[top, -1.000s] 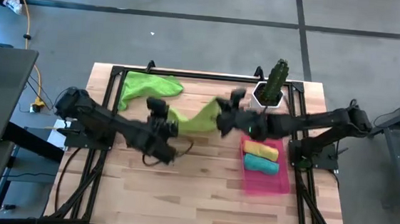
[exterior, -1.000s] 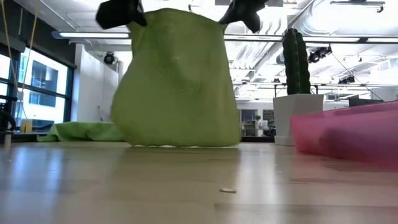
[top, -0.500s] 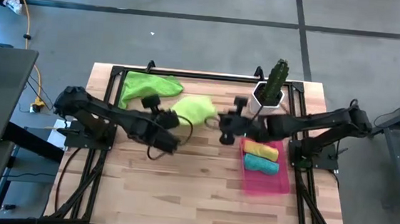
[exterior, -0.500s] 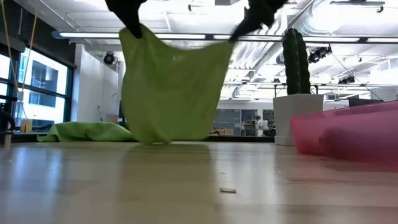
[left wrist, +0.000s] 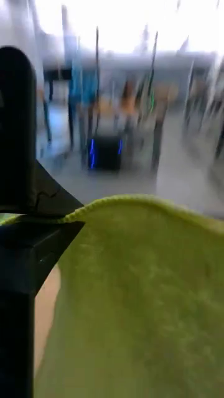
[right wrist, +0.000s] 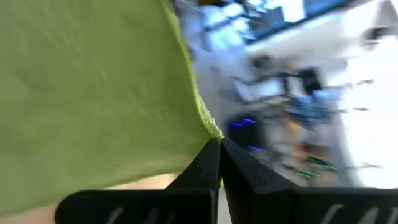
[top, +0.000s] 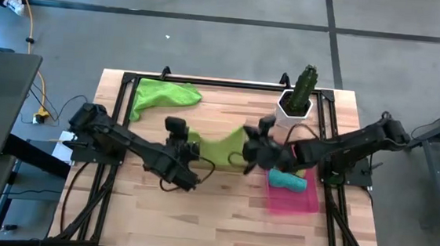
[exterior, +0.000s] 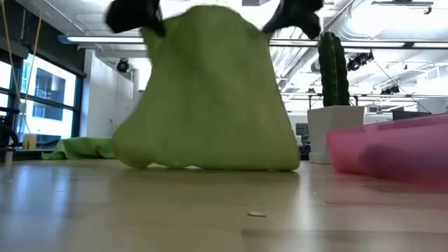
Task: Roll microfiber towels into tight, uniform cylinder then place into a basket
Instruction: Fold the bottom light green microfiber towel
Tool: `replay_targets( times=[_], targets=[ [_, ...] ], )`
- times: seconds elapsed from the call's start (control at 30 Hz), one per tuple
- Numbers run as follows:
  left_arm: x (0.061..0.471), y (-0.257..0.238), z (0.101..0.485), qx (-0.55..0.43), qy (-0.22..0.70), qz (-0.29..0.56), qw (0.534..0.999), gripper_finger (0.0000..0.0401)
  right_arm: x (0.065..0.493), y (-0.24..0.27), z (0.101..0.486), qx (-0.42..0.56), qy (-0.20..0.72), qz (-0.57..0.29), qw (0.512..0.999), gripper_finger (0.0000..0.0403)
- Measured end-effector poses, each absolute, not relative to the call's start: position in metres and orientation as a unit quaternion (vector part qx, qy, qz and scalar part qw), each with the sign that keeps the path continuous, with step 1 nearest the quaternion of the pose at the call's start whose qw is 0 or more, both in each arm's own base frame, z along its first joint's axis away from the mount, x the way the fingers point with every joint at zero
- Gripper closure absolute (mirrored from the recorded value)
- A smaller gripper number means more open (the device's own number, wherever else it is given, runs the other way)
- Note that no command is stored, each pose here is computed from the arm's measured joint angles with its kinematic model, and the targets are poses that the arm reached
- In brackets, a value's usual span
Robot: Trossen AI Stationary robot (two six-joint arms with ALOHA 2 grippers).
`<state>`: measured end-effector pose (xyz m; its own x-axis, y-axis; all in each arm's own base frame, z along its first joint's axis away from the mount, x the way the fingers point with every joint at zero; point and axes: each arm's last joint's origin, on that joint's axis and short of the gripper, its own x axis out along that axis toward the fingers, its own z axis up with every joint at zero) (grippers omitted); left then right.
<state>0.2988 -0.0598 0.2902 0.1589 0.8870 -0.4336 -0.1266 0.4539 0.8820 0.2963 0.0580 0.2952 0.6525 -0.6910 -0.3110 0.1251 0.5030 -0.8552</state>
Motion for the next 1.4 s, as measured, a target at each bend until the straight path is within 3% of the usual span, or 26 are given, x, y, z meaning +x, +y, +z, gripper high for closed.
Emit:
replay_targets(
  times=[0.13, 0.23, 0.3, 0.4, 0.5, 0.77, 1.1, 1.27, 1.4],
  targets=[
    [0.296, -0.042, 0.310, 0.470, 0.452, 0.439, 0.618, 0.0401, 0.305, 0.037, 0.328, -0.465, 0.329, -0.332, 0.752, 0.0403],
    [0.297, -0.029, 0.319, 0.489, 0.425, 0.475, 0.596, 0.0401, 0.307, 0.021, 0.346, -0.434, 0.316, -0.387, 0.749, 0.0403],
    [0.300, -0.027, 0.322, 0.399, 0.434, 0.477, 0.653, 0.0401, 0.308, 0.018, 0.352, -0.393, 0.299, -0.383, 0.781, 0.0403],
    [0.308, -0.034, 0.324, 0.219, 0.508, 0.376, 0.743, 0.0401, 0.306, 0.032, 0.357, -0.342, 0.296, -0.239, 0.859, 0.0403],
    [0.312, -0.040, 0.323, 0.161, 0.537, 0.311, 0.768, 0.0401, 0.306, 0.038, 0.361, -0.295, 0.290, -0.131, 0.901, 0.0403],
    [0.300, -0.022, 0.330, 0.306, 0.526, 0.399, 0.686, 0.0401, 0.304, 0.010, 0.358, -0.298, 0.326, -0.223, 0.869, 0.0403],
    [0.289, 0.060, 0.336, 0.311, 0.573, 0.482, 0.586, 0.0401, 0.303, -0.070, 0.370, -0.326, 0.328, -0.326, 0.825, 0.0403],
    [0.272, 0.087, 0.346, 0.218, 0.549, 0.544, 0.596, 0.0401, 0.300, -0.085, 0.368, -0.285, 0.327, -0.330, 0.839, 0.0403],
    [0.275, 0.081, 0.342, 0.111, 0.557, 0.507, 0.648, 0.0401, 0.297, -0.078, 0.351, -0.194, 0.363, -0.259, 0.874, 0.0403]
  ],
)
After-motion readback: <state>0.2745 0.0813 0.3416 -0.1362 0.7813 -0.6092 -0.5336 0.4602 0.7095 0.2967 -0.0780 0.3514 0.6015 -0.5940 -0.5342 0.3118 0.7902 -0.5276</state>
